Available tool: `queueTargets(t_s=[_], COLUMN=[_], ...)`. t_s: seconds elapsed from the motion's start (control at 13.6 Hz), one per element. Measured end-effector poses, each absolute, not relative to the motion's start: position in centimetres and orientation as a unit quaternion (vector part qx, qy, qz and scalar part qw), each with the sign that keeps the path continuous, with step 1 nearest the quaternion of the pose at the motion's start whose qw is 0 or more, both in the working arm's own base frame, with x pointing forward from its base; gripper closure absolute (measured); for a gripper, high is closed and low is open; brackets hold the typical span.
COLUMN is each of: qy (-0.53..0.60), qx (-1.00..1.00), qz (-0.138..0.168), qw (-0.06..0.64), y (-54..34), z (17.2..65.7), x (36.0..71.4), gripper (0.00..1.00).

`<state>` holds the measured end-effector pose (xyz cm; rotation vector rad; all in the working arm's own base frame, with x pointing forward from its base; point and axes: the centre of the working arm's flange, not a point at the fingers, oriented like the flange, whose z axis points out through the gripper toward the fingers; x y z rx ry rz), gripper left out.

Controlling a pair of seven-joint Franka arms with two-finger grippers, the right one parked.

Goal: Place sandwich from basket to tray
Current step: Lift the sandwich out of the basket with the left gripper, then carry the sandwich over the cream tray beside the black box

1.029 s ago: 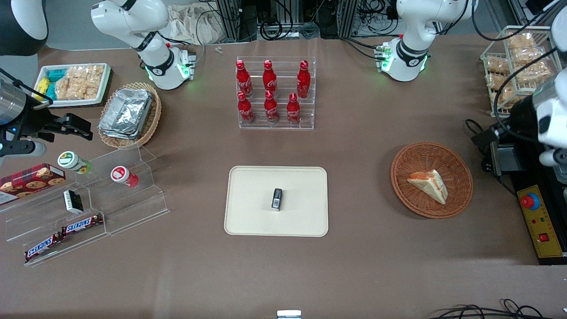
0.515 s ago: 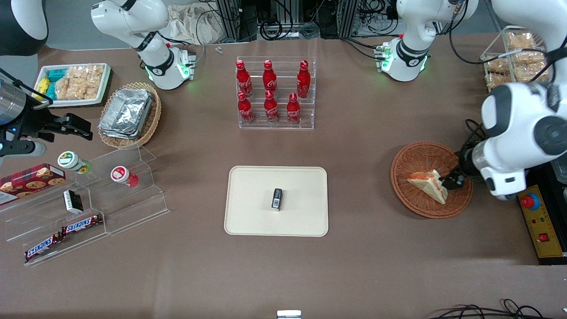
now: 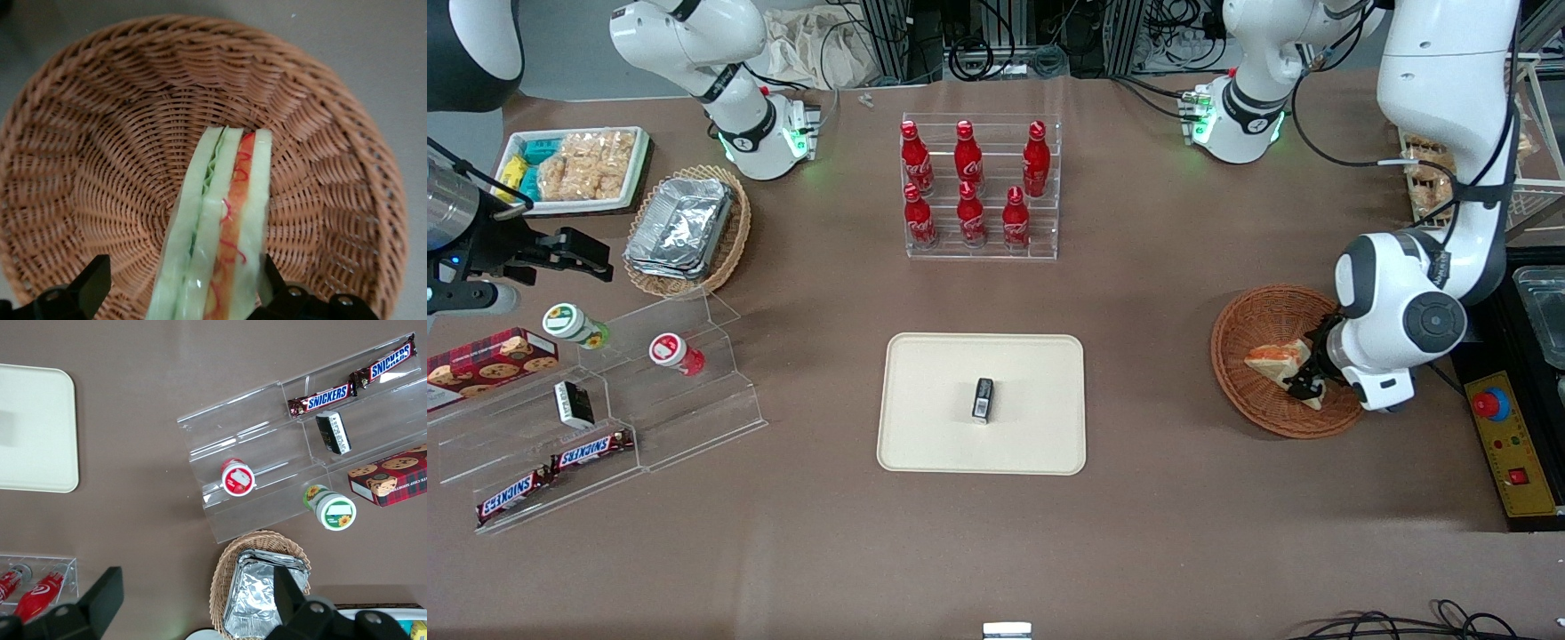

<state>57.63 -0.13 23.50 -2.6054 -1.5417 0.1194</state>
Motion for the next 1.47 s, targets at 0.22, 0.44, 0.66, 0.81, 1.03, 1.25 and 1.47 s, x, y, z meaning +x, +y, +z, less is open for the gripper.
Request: queueTargets(t_s=[0.22, 0.44, 0.66, 0.81, 1.03, 1.25, 1.47], qy=[-0.512, -0.515, -0.487, -0.404, -0.221, -0.067, 0.019], qx=[-0.857, -0.856, -0.873, -0.913, -0.974, -0.996, -0.997], qz=[0.037, 0.025, 0.029, 0.049, 0.06, 0.057, 0.048], qw=[0.054, 0.046, 0.029, 0.016, 0.001, -0.023, -0.053], y=[-0.1, 0.2, -1.7, -7.5, -18.3, -25.7, -33.3], z=[22.8, 24.2, 31.2, 37.1, 40.4, 39.6, 36.8], x=[57.1, 57.6, 58.1, 58.1, 56.4, 54.8, 54.4], gripper=[0.28, 0.56, 0.64, 0.74, 0.8, 0.8, 0.8])
